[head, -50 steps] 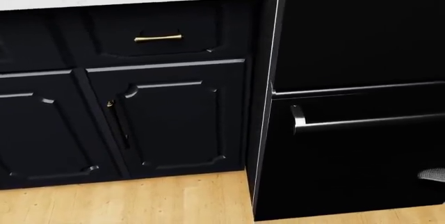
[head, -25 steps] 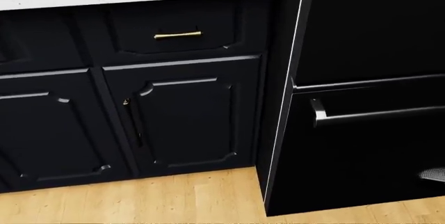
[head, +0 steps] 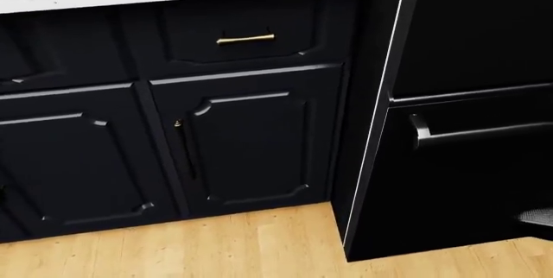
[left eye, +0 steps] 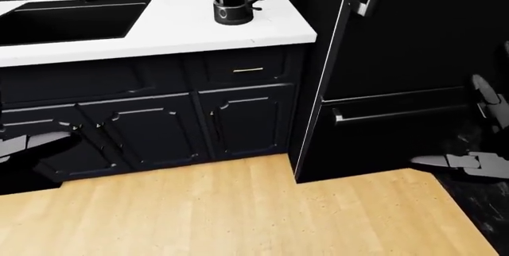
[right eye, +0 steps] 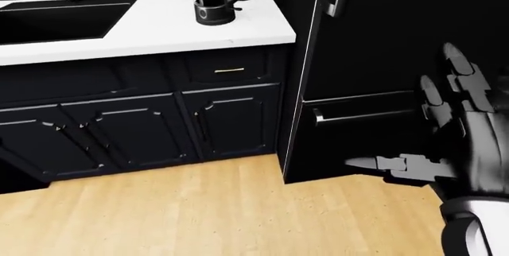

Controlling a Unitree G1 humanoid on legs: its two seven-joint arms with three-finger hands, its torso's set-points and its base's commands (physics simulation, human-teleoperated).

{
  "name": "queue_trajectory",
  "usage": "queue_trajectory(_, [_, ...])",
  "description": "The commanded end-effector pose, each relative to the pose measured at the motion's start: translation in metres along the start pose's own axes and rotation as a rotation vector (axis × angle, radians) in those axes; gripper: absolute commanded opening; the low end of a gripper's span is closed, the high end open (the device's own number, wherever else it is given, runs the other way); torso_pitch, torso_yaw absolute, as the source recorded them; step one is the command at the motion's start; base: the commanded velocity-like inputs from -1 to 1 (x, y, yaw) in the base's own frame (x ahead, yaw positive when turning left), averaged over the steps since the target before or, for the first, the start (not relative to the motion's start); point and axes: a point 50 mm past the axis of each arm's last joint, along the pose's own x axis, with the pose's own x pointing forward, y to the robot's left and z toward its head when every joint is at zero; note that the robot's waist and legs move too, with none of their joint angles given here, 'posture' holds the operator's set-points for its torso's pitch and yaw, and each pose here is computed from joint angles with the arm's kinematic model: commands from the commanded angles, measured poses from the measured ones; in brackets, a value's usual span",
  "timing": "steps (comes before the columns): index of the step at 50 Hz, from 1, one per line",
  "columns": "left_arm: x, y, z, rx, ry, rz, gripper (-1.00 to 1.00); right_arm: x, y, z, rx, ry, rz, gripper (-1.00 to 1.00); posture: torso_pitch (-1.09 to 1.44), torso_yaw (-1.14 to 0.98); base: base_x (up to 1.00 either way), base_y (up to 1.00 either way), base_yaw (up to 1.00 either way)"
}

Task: Close the lid of the electric kettle.

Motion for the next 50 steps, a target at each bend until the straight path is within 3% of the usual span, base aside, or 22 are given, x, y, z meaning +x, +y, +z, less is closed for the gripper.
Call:
queue_trajectory(1, [-0.0009, 0.0006, 0.0143, 0.021, -0.079, 0.005, 1.00, -0.0014, 0.0009, 0.0105, -0.027, -0.067, -0.002, 0.96, 0.00, 0.00, 0.00, 0.20, 0.00])
queue_trajectory(50, [-0.0002, -0.0008, 0.0115, 0.030, -0.075, 0.003, 1.00, -0.0003, 0.0034, 0.0088, -0.025, -0.068, -0.002, 0.97, 0.00, 0.00, 0.00, 0.13, 0.00])
